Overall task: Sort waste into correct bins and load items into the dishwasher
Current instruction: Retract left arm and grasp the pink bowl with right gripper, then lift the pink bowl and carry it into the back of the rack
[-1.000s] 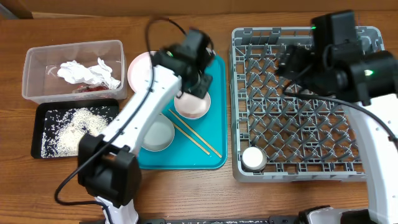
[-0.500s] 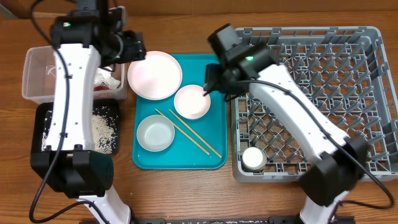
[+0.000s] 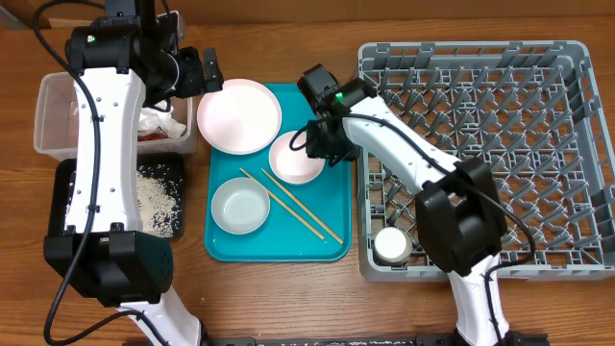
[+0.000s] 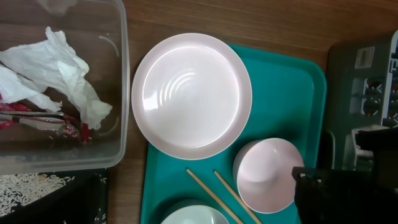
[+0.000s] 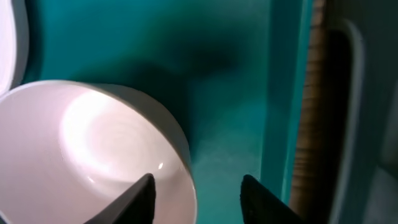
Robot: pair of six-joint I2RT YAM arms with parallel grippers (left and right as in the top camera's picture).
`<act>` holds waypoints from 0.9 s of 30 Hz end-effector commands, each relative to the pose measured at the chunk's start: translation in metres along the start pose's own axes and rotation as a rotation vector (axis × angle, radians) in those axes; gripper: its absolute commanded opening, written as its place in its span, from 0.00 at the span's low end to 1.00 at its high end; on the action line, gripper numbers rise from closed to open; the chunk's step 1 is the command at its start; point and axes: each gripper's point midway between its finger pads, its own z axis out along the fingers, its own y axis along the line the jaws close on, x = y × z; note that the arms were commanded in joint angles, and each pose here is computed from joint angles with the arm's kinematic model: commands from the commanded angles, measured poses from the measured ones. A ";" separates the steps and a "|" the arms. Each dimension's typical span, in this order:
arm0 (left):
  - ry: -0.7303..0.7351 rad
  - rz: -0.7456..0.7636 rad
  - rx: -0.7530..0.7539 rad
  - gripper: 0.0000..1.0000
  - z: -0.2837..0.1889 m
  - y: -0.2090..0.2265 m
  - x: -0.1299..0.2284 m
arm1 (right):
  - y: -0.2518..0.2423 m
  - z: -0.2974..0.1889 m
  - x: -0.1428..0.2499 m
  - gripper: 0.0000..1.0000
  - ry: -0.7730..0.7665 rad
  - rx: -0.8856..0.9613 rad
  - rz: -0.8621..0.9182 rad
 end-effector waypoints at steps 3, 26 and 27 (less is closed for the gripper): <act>-0.023 0.010 0.013 1.00 -0.008 -0.005 -0.004 | 0.003 0.024 0.008 0.28 0.059 -0.006 0.000; -0.023 0.010 0.013 1.00 -0.008 -0.005 -0.004 | -0.119 -0.210 -0.030 0.04 -0.526 0.274 0.308; -0.023 0.010 0.013 1.00 -0.008 -0.005 -0.004 | -0.137 -0.223 -0.033 0.04 -0.601 0.362 0.364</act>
